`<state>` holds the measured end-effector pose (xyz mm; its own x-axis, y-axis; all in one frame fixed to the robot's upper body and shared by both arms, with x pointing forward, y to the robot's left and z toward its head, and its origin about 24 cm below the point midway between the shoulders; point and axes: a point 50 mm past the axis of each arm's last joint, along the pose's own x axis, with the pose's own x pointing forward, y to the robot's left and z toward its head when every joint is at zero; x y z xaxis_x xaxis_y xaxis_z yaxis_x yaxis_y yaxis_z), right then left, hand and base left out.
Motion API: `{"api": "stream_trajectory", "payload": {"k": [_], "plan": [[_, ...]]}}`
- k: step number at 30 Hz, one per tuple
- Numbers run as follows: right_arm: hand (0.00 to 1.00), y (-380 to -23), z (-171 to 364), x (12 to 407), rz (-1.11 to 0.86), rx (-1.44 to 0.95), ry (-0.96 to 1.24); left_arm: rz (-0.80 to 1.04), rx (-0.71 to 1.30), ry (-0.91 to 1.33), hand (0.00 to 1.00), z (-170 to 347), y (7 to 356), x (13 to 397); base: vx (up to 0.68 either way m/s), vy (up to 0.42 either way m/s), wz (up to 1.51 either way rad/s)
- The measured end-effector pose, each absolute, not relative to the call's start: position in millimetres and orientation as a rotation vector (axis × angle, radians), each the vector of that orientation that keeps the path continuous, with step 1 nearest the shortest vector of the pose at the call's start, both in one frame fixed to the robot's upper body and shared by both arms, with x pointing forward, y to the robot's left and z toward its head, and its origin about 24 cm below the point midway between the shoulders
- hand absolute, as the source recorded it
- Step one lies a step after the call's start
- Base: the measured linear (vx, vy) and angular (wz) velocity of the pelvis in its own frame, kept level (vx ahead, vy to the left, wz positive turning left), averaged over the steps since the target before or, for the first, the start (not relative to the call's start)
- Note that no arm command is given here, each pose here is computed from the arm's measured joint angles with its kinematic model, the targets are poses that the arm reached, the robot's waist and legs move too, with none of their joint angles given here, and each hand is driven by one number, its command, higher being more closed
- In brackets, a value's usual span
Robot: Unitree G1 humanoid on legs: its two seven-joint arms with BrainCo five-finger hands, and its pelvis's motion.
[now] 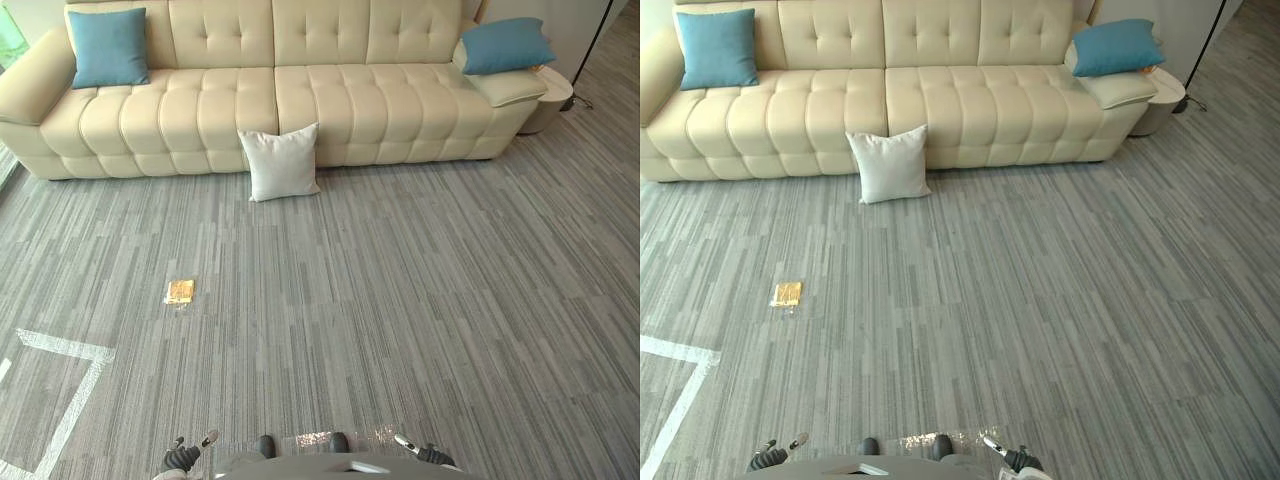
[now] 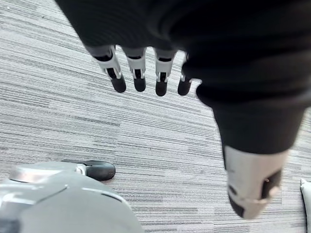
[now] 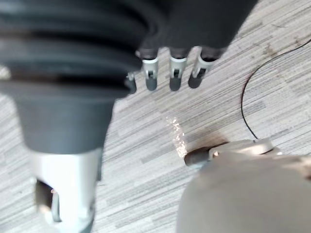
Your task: Pick up cushions and gather them together orderly.
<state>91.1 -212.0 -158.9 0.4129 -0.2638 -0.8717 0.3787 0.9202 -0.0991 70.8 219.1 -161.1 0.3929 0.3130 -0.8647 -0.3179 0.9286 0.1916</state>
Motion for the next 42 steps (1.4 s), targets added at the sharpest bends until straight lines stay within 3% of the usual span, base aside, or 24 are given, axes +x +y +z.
{"api": "stream_trajectory", "payload": {"k": [13, 22, 31, 39, 42], "plan": [[0.0, -194.3, -144.1, 126.9, -0.378, 0.183, 0.906, 0.402, -0.004, 0.999, 0.0, -151.4, 223.5, 103.0, 0.19, 0.032, 0.06], [0.0, -204.1, -135.6, 146.5, -0.384, 0.172, 0.849, 0.284, -0.154, 0.934, 0.0, -148.9, 158.1, 139.7, 0.59, -0.145, 0.4], [0.0, -192.8, -140.1, 142.9, -0.372, 0.205, 0.878, 0.413, -0.218, 0.851, 0.0, -140.4, 177.3, 144.1, 0.4, -0.073, -0.12], [0.0, -188.0, -143.0, 139.2, -0.371, 0.217, 0.9, 0.434, -0.225, 0.84, 0.0, -140.0, 182.0, 143.4, 0.36, 0.25, -0.14], [0.0, -164.9, -144.7, 140.6, -0.328, 0.259, 0.909, 0.468, -0.193, 0.833, 0.0, -138.2, 200.3, 142.2, 0.49, 0.353, -0.09]]}}
